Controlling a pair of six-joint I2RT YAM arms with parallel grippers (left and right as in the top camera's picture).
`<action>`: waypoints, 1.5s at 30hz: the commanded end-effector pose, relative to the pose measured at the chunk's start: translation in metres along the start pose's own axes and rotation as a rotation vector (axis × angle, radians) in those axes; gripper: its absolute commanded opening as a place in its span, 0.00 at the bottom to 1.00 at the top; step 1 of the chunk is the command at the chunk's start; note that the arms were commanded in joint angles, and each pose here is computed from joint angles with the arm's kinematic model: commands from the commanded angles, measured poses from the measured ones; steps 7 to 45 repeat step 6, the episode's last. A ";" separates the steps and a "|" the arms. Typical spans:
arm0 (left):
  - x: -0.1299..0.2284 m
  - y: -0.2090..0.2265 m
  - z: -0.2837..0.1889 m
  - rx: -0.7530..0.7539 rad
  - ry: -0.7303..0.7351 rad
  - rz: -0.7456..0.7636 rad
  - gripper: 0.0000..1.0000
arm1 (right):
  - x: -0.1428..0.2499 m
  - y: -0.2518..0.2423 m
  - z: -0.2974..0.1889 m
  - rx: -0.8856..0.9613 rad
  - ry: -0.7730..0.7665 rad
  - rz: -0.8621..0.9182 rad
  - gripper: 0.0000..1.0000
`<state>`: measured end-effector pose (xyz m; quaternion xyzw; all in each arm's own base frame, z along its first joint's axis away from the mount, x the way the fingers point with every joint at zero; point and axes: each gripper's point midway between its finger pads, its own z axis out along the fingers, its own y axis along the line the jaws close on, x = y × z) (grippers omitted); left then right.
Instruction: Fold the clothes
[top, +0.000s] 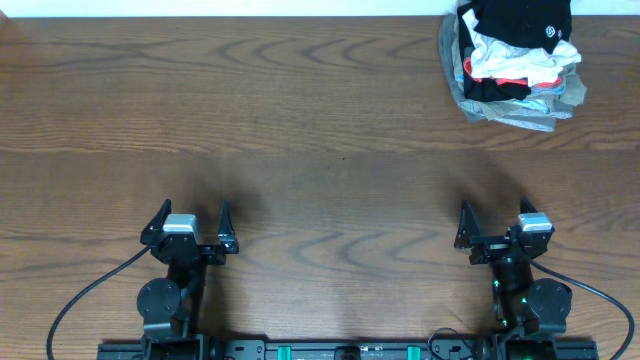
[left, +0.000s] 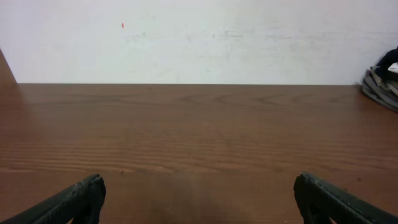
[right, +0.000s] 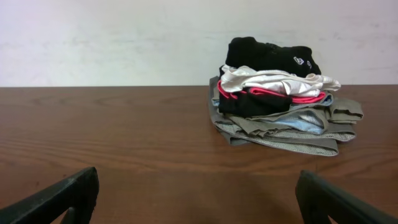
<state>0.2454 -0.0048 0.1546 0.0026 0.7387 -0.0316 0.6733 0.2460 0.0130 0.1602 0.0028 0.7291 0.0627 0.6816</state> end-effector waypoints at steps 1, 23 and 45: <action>0.015 0.000 0.000 0.006 0.049 -0.010 0.98 | 0.001 0.003 0.000 -0.011 0.001 0.011 0.99; 0.015 0.000 0.000 0.006 0.049 -0.010 0.98 | 0.001 0.003 0.000 -0.011 0.001 0.011 0.99; 0.015 0.000 0.000 0.006 0.049 -0.010 0.98 | 0.001 0.003 0.000 -0.011 0.001 0.011 0.99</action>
